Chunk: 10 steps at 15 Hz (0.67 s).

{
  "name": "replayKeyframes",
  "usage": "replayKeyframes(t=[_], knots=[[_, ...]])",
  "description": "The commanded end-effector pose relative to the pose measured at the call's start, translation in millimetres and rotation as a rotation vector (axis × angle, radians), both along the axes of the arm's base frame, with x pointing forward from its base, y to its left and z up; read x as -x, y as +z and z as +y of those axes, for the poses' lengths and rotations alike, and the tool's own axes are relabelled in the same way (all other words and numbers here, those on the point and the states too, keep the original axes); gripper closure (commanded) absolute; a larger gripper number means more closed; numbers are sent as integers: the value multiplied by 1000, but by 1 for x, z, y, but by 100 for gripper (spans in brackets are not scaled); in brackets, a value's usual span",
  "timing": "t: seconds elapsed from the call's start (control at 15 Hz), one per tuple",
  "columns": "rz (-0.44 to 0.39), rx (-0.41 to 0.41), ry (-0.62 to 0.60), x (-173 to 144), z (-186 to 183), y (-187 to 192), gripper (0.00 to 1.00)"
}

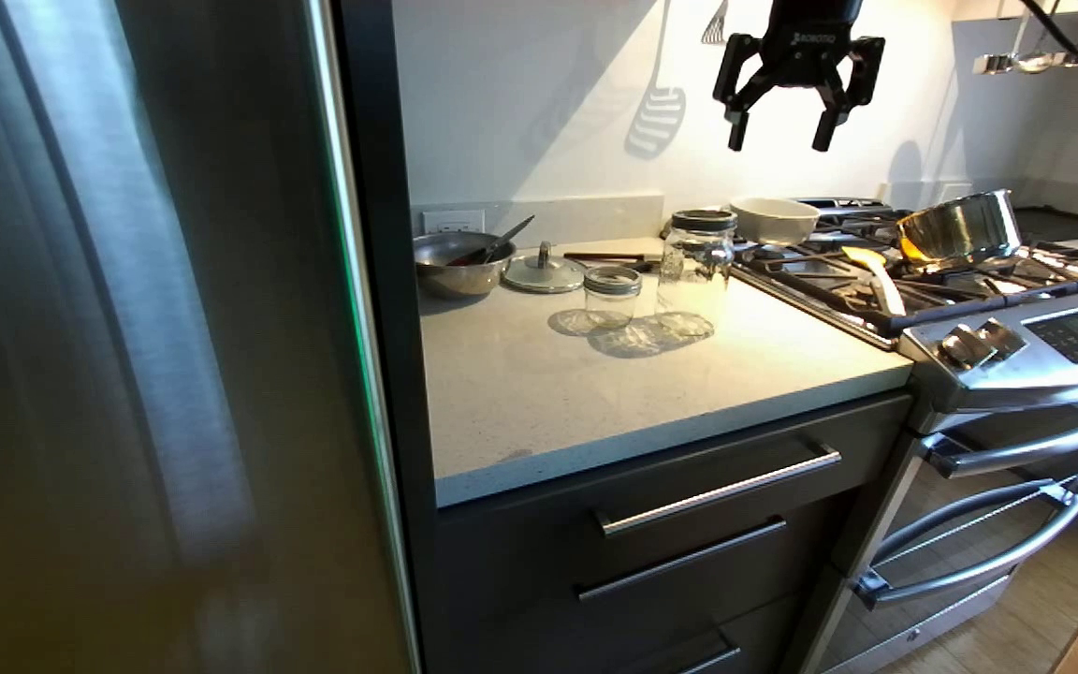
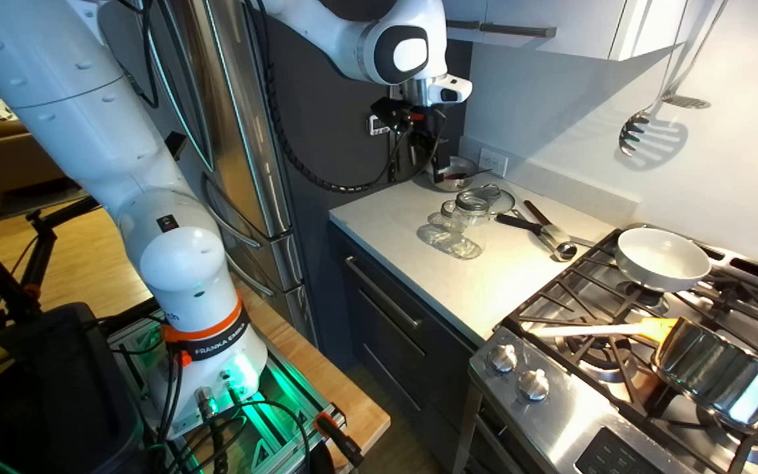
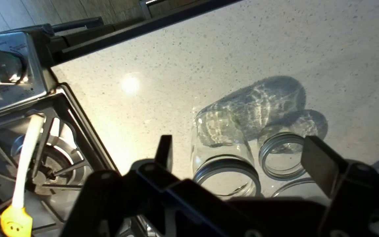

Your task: Remove the lids from the big and small jug

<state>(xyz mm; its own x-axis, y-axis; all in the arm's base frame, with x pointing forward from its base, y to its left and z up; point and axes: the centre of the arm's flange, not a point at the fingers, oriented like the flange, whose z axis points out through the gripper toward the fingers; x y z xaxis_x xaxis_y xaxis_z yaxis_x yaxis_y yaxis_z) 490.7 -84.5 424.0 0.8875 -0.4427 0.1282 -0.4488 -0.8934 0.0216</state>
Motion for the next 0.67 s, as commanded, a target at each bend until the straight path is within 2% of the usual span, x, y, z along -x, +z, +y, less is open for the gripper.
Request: replayKeyframes(t=[0.0, 0.2, 0.6], knots=[[6, 38, -115, -2, -16, -2, 0], [-2, 54, -181, 0, -26, -1, 0], [4, 53, -206, -7, -58, -10, 0]])
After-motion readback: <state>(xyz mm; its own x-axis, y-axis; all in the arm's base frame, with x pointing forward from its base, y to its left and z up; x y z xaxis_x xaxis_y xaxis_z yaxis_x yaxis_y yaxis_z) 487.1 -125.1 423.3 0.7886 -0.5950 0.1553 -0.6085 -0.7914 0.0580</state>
